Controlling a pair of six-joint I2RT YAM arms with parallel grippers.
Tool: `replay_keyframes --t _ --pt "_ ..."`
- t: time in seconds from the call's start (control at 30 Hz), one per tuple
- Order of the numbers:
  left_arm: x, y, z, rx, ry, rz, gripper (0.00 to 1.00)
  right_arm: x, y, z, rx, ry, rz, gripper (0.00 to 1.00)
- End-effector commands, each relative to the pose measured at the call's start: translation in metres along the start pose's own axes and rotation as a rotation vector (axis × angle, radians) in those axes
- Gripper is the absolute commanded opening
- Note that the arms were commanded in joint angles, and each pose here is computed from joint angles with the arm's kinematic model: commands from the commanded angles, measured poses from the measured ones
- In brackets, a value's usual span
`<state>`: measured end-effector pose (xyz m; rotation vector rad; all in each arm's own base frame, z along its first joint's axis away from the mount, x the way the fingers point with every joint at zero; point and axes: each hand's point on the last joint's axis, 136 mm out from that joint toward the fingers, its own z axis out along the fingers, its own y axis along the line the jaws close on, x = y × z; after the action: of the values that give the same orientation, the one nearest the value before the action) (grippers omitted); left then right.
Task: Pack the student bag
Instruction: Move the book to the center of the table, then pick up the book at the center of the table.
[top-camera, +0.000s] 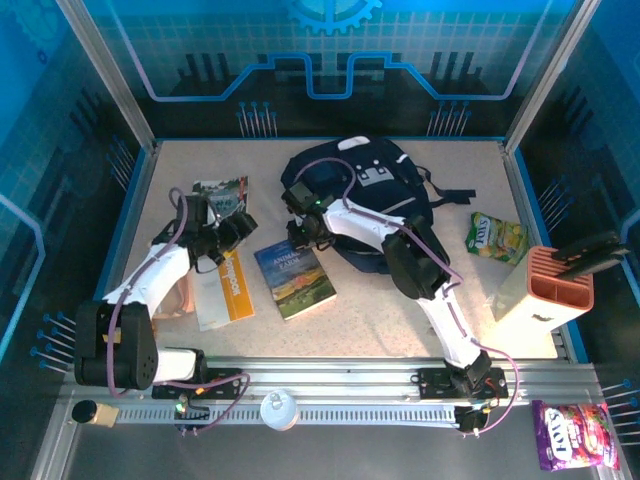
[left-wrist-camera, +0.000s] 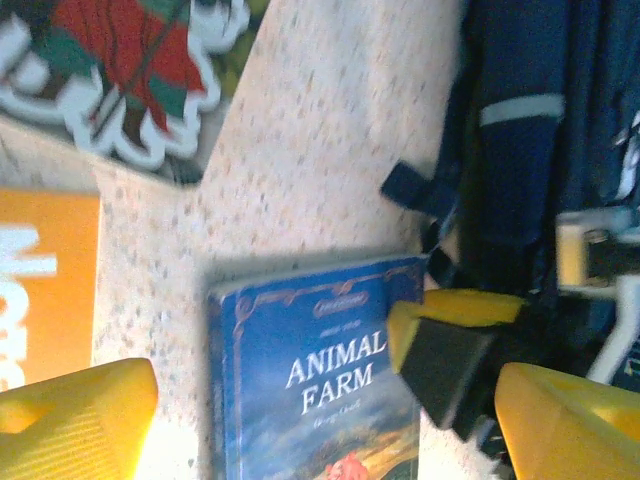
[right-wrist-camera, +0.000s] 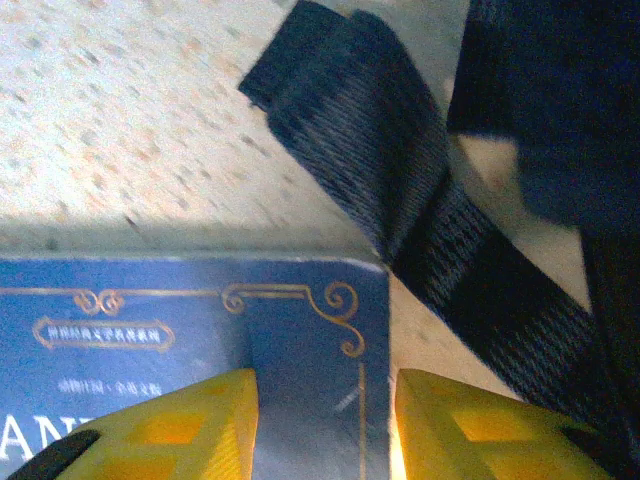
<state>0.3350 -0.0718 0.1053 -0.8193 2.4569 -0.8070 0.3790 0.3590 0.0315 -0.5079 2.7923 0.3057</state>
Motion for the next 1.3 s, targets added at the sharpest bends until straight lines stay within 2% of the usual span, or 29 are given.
replay_keyframes --t 0.0,0.2,0.43,0.63,1.0,1.27 --pt "0.035 0.010 0.010 -0.039 0.103 0.011 0.85 -0.002 0.004 -0.030 -0.083 -0.043 0.070 0.44" --pt "0.073 0.031 0.021 -0.100 0.180 0.000 0.75 0.021 -0.002 -0.038 -0.092 -0.008 0.092 0.47" --pt "0.089 0.032 0.033 -0.063 0.229 0.005 0.57 0.043 -0.015 -0.028 -0.032 0.053 0.092 0.41" --pt "0.094 0.032 0.042 -0.076 0.264 0.035 0.49 0.048 -0.017 -0.019 -0.021 0.081 0.090 0.35" --pt "0.099 0.027 0.049 -0.029 0.295 0.059 0.43 0.059 -0.021 -0.006 -0.006 0.125 0.097 0.27" --pt "0.101 0.027 0.054 -0.019 0.319 0.058 0.46 0.065 -0.021 0.001 -0.008 0.149 0.107 0.25"
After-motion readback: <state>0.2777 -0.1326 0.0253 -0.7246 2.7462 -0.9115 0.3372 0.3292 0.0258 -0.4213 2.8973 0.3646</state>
